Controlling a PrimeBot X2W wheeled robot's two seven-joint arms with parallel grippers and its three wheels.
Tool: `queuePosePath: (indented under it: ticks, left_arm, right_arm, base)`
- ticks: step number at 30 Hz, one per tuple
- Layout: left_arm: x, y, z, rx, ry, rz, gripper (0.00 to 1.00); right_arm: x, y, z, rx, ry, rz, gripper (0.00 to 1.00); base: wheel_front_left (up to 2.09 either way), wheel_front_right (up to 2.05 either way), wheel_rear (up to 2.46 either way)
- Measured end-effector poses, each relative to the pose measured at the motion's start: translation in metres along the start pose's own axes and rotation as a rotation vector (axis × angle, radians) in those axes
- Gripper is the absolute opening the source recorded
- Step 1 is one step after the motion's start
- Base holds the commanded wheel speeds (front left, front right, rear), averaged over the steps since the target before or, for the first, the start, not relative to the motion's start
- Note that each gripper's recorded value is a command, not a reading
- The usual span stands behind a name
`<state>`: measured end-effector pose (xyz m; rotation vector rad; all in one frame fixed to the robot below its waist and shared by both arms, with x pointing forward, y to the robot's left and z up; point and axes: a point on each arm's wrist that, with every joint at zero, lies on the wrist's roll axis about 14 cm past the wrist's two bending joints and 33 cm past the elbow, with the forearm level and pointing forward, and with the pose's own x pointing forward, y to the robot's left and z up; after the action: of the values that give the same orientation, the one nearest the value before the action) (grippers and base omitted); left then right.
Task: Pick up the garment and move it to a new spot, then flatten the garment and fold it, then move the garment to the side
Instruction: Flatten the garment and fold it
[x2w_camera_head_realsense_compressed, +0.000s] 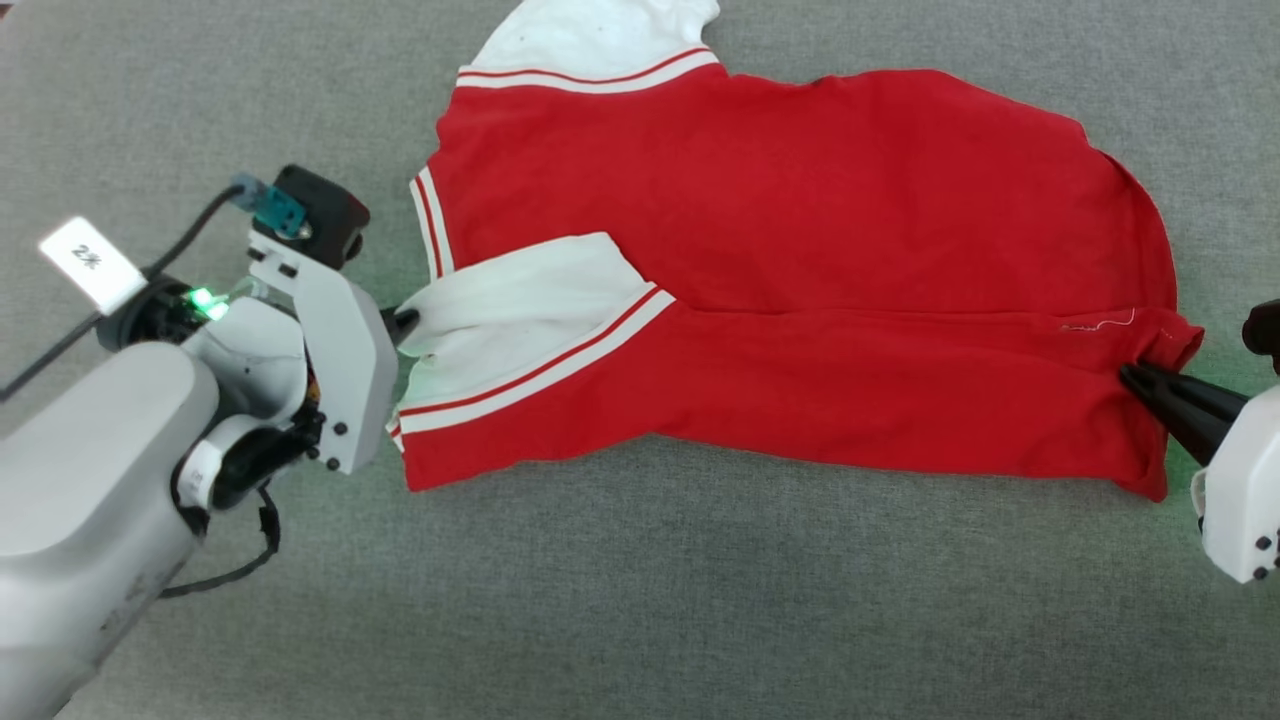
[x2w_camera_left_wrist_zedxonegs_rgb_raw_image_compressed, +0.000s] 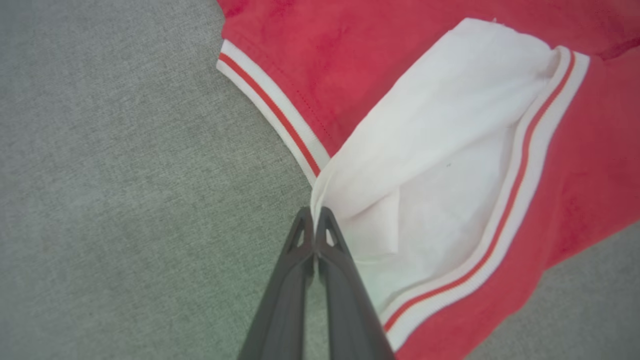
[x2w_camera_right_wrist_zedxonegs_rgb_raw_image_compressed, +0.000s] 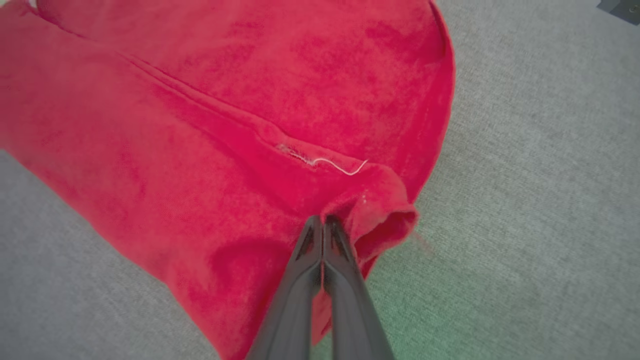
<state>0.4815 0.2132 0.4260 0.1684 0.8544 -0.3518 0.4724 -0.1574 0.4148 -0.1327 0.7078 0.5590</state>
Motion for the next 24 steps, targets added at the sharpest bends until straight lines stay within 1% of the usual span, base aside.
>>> queuePosePath:
  ticks: [2, 3, 4, 5, 6, 7, 8, 12, 17, 19, 24]
  left_arm:
    - [0.001, 0.001, -0.001, -0.009, 0.005, 0.006, 0.27]
    - [0.001, 0.002, -0.001, -0.015, 0.005, 0.007, 0.27]
    - [0.001, 0.002, 0.0, -0.016, 0.0, 0.011, 0.59]
    - [0.0, 0.004, 0.001, -0.025, -0.008, 0.016, 0.59]
    - [-0.001, 0.006, 0.004, -0.034, -0.02, 0.022, 0.84]
    - [-0.003, 0.007, 0.007, -0.039, -0.032, 0.029, 1.0]
    - [-0.005, 0.007, 0.01, -0.051, -0.04, 0.031, 1.0]
    - [-0.018, 0.01, 0.02, -0.068, -0.087, 0.048, 1.0]
    - [-0.039, 0.01, 0.028, -0.072, -0.166, 0.067, 1.0]
    - [-0.049, 0.007, 0.031, -0.081, -0.208, 0.069, 1.0]
    - [-0.07, -0.001, 0.029, -0.103, -0.275, 0.087, 1.0]
  right_arm:
    - [0.001, 0.001, 0.003, 0.003, 0.001, 0.006, 0.0]
    - [0.001, 0.002, 0.002, 0.004, 0.007, 0.009, 0.0]
    - [0.001, 0.002, 0.001, 0.004, 0.014, 0.009, 0.27]
    - [0.001, 0.003, 0.0, 0.006, 0.02, 0.01, 0.27]
    - [0.0, 0.004, 0.001, 0.005, 0.021, 0.014, 0.45]
    - [-0.001, 0.006, 0.001, 0.0, 0.028, 0.017, 0.95]
    - [-0.002, 0.007, 0.002, -0.009, 0.031, 0.019, 1.0]
    - [-0.01, 0.012, 0.013, -0.023, 0.003, 0.022, 1.0]
    - [-0.027, 0.015, 0.037, -0.054, -0.103, 0.003, 1.0]
    - [-0.036, 0.016, 0.05, -0.077, -0.17, -0.01, 1.0]
    - [-0.065, 0.019, 0.085, -0.172, -0.412, -0.067, 1.0]
  base:
    - [0.0, 0.0, 0.0]
    - [0.0, 0.0, 0.0]
    - [0.0, 0.0, 0.0]
    - [0.0, 0.0, 0.0]
    - [0.0, 0.0, 0.0]
    - [0.0, 0.0, 0.0]
    - [0.0, 0.0, 0.0]
    - [0.0, 0.0, 0.0]
    - [0.0, 0.0, 0.0]
    - [0.0, 0.0, 0.0]
    - [0.0, 0.0, 0.0]
